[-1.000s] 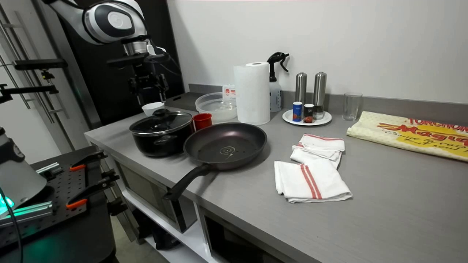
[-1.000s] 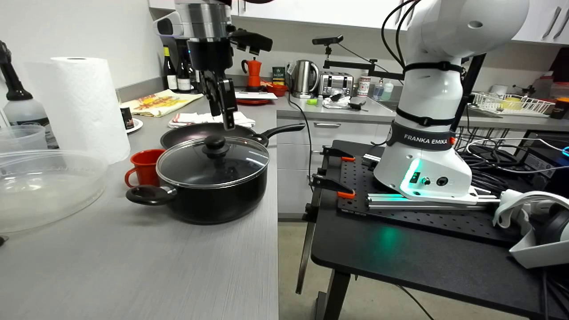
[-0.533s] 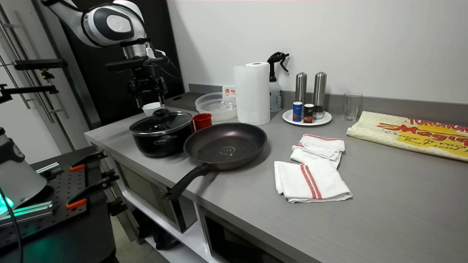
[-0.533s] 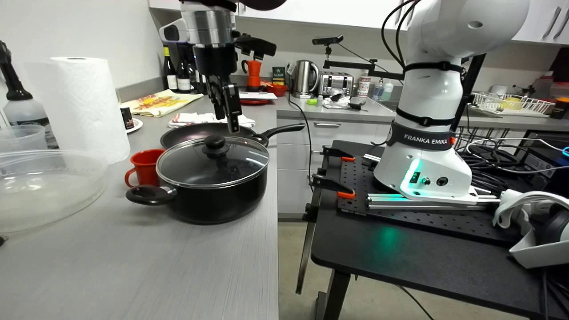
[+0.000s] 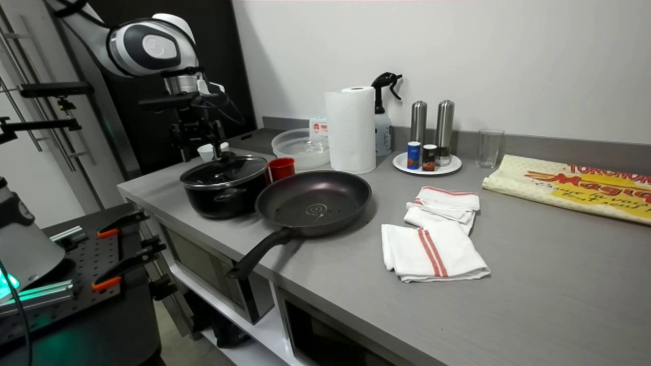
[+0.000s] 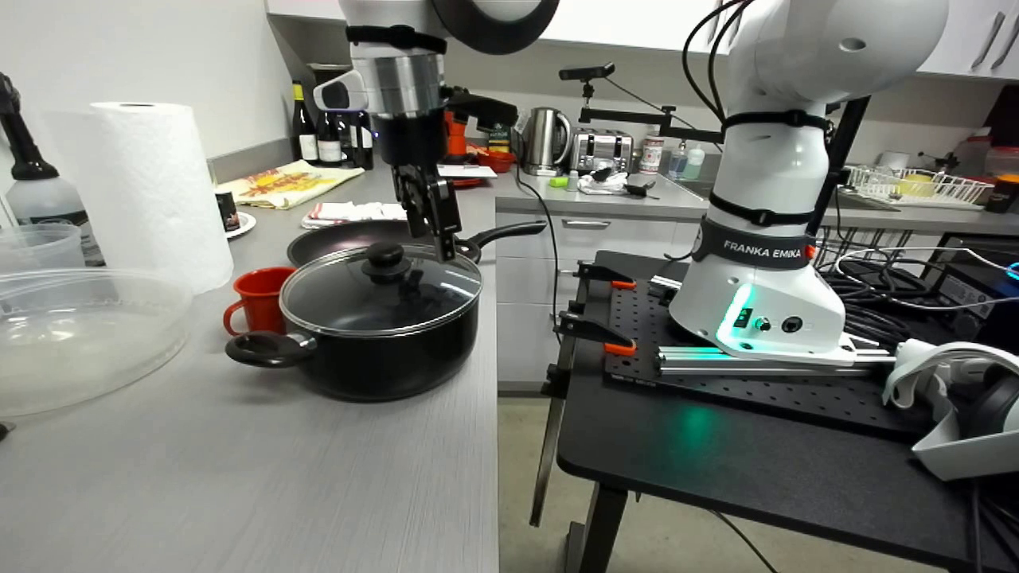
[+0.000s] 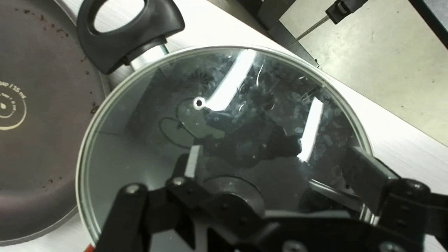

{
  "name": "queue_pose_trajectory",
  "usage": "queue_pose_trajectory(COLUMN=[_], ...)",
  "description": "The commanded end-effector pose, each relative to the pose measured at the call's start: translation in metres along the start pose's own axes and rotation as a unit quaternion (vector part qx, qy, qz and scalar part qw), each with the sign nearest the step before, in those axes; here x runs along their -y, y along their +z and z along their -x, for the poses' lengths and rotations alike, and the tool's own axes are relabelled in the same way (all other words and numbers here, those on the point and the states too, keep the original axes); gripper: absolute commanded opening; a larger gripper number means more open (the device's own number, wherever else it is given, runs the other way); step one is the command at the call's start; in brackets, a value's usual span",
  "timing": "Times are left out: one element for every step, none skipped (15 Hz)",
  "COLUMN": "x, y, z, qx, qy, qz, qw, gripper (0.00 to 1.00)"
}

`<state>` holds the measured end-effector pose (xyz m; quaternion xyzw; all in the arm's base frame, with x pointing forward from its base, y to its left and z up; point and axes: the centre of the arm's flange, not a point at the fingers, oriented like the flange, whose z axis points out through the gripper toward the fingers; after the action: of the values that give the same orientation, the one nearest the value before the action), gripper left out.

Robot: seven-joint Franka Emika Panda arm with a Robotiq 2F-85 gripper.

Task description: Pick up the lid from the counter and put it on the pot

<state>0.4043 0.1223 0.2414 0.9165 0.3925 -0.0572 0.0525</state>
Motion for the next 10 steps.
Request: queue_pose_trajectory(x=[0.007, 0.006, 0.006, 0.005, 0.005, 0.004, 0.003, 0.003, 0.003, 0.004], y=[0.011, 0.013, 0.016, 0.018, 0.021, 0.024, 0.027, 0.03, 0.033, 0.035], z=[0.001, 0.0, -0.001, -0.002, -0.002, -0.003, -0.004, -0.004, -0.004, -0.004], qx=[-0.01, -0.011, -0.014, -0.014, -0.015, -0.014, -0.015, -0.014, -0.014, -0.014], qy=[-0.004, -0.005, -0.007, -0.003, -0.005, -0.005, -0.005, -0.005, -0.005, -0.006], qz=[0.0, 0.001, 0.0, 0.001, -0.002, -0.005, -0.006, -0.009, -0.01, -0.011], qw=[0.9999, 0.9999, 0.9999, 0.9999, 0.9999, 0.9999, 0.9999, 0.9998, 0.9998, 0.9998], gripper=[1.0, 1.0, 1.0, 1.0, 1.0, 1.0, 1.0, 1.0, 1.0, 1.0])
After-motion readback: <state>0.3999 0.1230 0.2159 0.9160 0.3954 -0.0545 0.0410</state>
